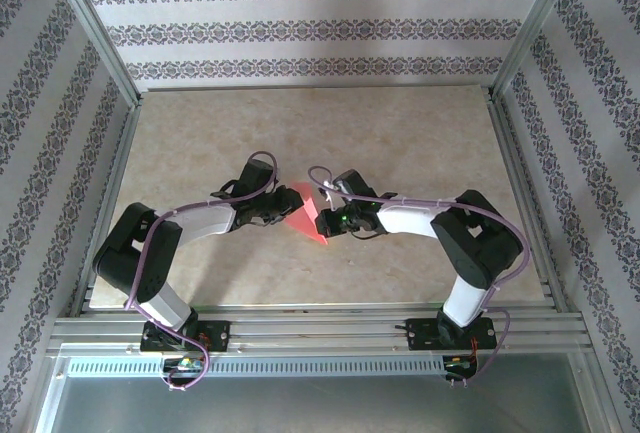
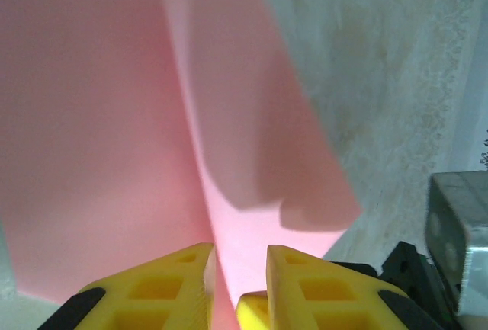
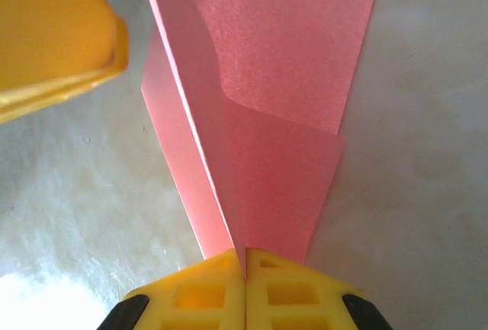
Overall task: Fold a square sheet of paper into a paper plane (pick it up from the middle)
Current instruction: Fourth fold the wing at the center of the table.
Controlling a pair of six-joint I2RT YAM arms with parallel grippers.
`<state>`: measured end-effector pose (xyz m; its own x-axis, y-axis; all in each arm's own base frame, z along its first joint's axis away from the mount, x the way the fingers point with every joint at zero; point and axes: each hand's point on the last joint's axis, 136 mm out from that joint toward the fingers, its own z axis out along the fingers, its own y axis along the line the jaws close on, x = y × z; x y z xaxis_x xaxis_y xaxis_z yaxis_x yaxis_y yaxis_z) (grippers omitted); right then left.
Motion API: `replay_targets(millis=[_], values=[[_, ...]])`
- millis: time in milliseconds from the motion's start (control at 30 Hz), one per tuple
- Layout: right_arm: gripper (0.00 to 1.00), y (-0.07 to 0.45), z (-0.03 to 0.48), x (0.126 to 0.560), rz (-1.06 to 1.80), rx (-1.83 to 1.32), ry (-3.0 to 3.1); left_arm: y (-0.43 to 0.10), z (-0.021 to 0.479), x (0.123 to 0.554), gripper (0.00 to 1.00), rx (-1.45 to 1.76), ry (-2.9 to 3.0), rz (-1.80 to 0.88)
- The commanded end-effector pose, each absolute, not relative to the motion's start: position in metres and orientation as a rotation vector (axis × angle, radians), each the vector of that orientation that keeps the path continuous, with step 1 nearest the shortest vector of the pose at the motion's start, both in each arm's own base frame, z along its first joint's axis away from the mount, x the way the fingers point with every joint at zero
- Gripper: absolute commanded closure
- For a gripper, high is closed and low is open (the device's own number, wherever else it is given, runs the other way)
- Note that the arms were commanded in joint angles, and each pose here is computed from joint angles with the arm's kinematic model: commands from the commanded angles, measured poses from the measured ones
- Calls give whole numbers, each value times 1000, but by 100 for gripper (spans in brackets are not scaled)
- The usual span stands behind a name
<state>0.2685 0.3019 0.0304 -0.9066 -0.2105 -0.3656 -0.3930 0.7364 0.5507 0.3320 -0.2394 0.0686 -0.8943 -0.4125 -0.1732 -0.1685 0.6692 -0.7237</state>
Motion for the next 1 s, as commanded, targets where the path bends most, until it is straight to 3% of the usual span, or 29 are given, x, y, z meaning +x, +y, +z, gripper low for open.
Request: replay_targets(millis=[0, 967], values=[[93, 312, 34, 270, 1043, -468, 2663, -248, 78, 333, 75, -369, 2506, -1109], [92, 307, 16, 276, 1252, -332, 2723, -262, 65, 338, 75, -360, 2528, -1175]])
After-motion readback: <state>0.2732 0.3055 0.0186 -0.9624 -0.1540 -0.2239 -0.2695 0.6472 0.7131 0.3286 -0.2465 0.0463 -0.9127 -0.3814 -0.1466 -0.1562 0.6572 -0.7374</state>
